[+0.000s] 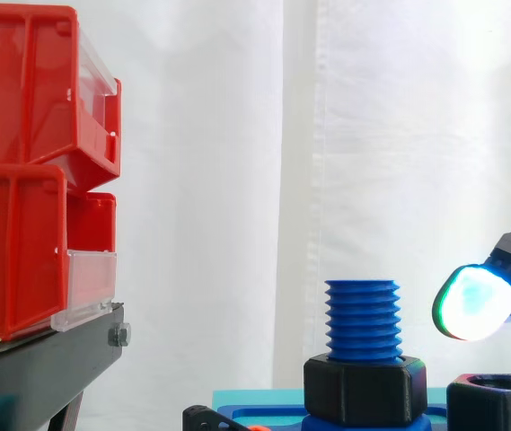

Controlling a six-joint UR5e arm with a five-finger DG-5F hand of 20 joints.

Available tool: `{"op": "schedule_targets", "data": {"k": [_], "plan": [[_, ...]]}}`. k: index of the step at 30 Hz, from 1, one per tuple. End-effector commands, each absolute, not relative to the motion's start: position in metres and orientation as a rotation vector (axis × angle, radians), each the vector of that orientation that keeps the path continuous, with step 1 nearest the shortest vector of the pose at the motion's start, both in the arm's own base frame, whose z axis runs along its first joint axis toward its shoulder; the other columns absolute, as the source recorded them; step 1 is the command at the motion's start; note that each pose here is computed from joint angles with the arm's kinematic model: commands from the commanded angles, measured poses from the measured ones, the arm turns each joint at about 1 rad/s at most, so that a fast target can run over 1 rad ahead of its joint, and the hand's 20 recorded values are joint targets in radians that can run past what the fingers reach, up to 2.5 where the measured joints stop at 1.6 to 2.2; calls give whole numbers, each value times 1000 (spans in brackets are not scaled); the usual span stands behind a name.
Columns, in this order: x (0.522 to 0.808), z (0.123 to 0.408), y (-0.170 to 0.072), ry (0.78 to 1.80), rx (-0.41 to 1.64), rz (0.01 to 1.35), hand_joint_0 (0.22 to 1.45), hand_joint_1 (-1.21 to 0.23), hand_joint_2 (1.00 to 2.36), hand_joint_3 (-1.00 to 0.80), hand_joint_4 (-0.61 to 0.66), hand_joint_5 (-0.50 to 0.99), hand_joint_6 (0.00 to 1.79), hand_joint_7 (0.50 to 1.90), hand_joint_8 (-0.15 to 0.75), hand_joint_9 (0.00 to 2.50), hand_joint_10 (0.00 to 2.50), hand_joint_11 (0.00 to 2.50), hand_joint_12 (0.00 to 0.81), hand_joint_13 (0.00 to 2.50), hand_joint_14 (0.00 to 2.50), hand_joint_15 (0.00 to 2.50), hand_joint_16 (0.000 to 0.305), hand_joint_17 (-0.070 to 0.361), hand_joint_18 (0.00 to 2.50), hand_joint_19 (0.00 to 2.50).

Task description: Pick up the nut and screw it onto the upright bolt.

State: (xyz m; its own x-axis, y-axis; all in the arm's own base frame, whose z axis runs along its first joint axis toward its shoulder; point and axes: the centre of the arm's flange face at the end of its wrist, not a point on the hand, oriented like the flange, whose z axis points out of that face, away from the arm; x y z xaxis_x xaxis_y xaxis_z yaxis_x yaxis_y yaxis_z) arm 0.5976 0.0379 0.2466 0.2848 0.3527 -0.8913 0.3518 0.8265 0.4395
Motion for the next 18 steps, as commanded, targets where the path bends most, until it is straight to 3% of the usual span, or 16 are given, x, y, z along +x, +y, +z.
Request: {"op": "schedule_targets", "data": {"k": [1,18], "plan": [[597,246,40,1305,654,-3,384,-759,1000,-500,226,-259,501,667,300,281,0,0,419,282,1,0,62,140,308,168],[612,243,55,1302,691,-97,395,-766,1000,-500,238,-255,502,683,300,296,0,0,414,291,0,0,62,139,325,175]]}}
